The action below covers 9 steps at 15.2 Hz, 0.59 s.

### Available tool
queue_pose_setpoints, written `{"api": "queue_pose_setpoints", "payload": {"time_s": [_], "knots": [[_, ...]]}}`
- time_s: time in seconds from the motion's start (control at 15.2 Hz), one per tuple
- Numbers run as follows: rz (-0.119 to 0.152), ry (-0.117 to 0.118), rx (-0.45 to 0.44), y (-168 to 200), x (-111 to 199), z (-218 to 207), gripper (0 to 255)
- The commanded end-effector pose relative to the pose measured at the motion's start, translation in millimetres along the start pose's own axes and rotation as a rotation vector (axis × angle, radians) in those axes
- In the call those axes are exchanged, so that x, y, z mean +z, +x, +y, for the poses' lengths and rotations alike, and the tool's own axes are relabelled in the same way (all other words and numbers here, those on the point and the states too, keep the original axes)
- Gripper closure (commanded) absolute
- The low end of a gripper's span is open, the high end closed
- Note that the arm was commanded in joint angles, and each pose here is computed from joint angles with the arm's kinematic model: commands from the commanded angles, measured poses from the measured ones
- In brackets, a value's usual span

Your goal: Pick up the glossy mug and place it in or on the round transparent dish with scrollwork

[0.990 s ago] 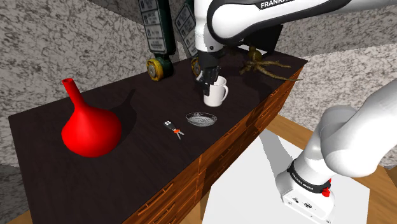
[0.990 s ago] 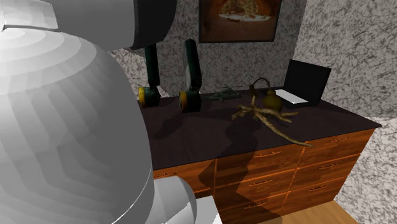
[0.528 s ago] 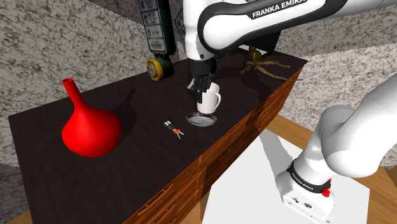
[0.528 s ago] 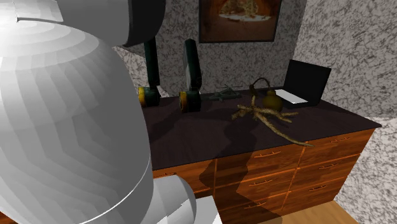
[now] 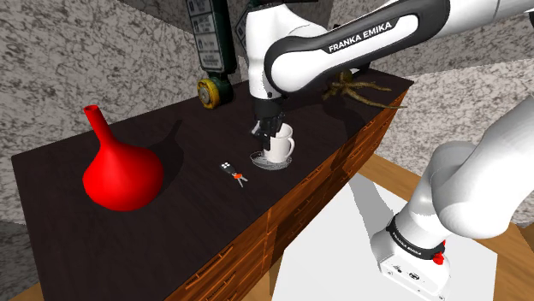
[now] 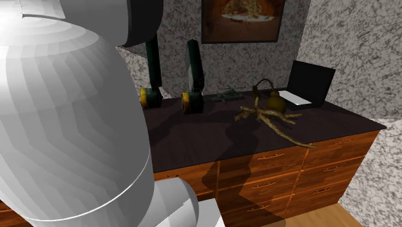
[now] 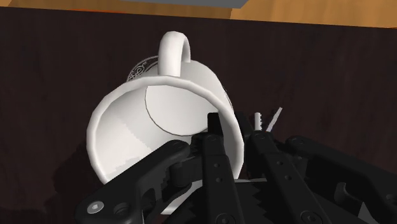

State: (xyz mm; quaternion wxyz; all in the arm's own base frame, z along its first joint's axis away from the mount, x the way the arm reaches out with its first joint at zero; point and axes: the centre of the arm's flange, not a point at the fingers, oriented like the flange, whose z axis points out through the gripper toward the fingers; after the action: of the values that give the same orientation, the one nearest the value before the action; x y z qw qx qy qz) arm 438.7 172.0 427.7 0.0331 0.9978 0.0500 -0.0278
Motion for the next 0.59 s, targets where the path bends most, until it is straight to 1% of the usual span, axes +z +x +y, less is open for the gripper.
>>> {"api": "queue_pose_setpoints", "payload": {"time_s": [0.0,0.2,0.53], "knots": [[0.001,0.000,0.000,-0.7,9.7,-0.8,255],[0.001,0.000,0.000,0.4,28.8,-2.0,255],[0.001,0.000,0.000,0.4,28.8,-2.0,255]]}}
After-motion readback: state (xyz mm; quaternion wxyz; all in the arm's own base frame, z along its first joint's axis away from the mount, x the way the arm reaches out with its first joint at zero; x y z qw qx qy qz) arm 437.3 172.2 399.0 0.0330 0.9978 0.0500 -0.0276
